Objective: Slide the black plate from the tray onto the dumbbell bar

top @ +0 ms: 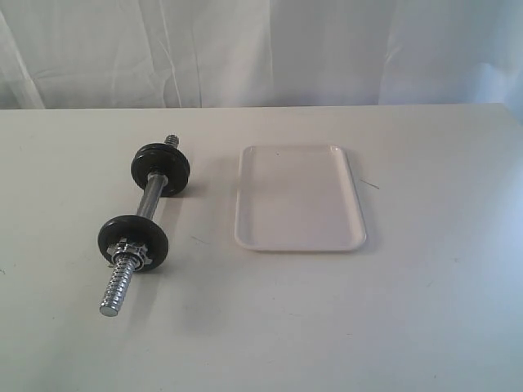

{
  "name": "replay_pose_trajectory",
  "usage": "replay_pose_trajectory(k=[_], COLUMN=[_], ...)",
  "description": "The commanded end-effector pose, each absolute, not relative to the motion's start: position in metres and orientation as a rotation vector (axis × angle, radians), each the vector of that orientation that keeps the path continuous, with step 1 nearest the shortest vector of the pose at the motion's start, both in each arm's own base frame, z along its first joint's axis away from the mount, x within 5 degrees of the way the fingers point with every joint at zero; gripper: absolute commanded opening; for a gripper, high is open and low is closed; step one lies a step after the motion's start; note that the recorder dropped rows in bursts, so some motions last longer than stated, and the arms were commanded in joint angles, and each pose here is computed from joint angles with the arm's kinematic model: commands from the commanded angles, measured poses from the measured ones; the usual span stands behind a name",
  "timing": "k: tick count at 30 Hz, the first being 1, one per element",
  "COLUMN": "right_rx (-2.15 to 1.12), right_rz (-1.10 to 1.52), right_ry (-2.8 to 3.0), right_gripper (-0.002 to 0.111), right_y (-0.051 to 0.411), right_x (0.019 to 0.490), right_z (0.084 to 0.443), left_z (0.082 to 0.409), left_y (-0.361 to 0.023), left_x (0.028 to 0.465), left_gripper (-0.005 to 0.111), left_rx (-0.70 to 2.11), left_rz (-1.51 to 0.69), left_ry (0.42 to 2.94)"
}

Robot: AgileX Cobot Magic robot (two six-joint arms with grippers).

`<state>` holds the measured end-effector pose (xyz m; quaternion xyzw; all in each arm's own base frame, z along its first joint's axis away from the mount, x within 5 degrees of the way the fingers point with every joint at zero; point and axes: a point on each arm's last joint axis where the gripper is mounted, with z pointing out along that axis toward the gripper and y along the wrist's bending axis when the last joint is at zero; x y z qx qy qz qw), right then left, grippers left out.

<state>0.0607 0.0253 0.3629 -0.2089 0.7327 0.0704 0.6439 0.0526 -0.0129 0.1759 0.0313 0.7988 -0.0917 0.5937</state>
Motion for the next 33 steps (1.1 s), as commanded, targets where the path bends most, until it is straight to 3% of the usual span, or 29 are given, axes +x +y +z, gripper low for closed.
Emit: replay_pose_trajectory(k=[1, 33], right_rx=[-0.467, -0.467], right_rz=[0.15, 0.15], right_ry=[1.665, 1.665], right_gripper=[0.0, 0.0], right_y=[0.0242, 0.0242], right_x=[0.0602, 0.0602], right_z=[0.3627, 0.3627], left_z=[0.1717, 0.1696], left_y=[-0.0138, -0.0127], left_x=[0.0519, 0.0515], left_gripper=[0.0, 0.0], left_rx=[0.07, 0.06], left_rz=[-0.235, -0.21], left_ry=[1.875, 1.899])
